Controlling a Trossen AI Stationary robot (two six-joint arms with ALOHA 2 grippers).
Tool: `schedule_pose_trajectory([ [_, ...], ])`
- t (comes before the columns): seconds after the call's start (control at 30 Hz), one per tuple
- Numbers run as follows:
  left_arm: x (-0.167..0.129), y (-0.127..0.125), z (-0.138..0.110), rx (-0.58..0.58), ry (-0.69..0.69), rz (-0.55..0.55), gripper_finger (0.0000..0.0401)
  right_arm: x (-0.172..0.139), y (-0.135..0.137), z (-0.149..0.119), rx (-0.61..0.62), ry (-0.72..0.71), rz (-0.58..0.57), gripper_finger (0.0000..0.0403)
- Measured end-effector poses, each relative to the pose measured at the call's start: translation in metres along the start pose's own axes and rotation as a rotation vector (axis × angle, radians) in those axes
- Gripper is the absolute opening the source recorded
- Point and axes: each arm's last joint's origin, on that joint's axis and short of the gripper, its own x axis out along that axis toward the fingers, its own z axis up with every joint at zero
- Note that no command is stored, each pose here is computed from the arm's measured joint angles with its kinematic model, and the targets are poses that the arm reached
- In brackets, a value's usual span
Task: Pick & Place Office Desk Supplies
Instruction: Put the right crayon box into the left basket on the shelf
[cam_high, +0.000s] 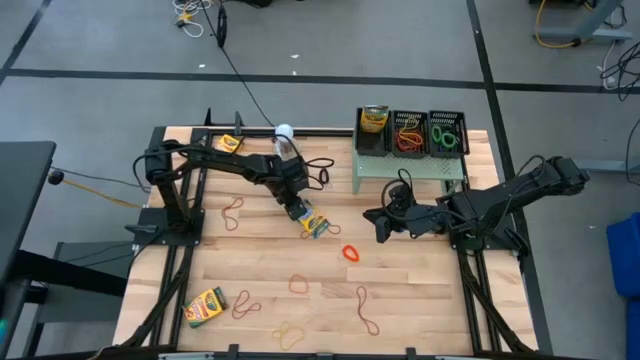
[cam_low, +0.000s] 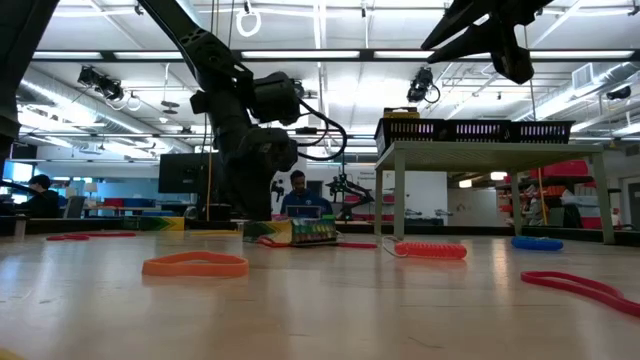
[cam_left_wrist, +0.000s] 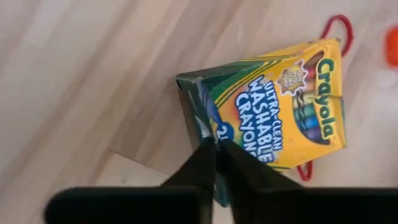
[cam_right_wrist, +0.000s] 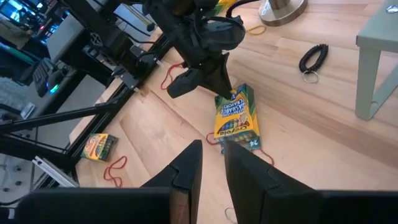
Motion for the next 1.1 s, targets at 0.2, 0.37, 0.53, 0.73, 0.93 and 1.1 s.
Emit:
schedule_pose_trajectory([
  [0.2, -0.007, -0.007, 0.002, -0.018, -0.042, -0.038, 0.0006, -0.002, 0.000, -0.002, 0.072, 0.013, -0.005, 0.0078],
  [0.37, -0.019, -0.020, 0.005, -0.008, -0.105, -0.073, 0.0005, -0.007, -0.002, -0.011, 0.191, 0.064, -0.037, 0.0079],
  [0.53, -0.023, -0.037, 0.008, -0.015, -0.176, -0.131, 0.0004, -0.010, -0.006, -0.025, 0.292, 0.115, -0.110, 0.0093],
  [0.73, -0.025, -0.055, 0.017, -0.020, -0.324, -0.278, 0.0003, -0.013, -0.005, -0.035, 0.345, 0.077, -0.102, 0.0105],
  [0.93, -0.014, -0.048, 0.000, -0.216, -0.521, -0.513, 0.0003, 0.002, -0.019, -0.054, 0.447, 0.023, 0.033, 0.0107],
  [1.1, -0.012, -0.050, -0.022, -0.453, -0.726, -0.607, 0.0003, 0.007, -0.020, -0.050, 0.433, -0.008, 0.056, 0.0143],
])
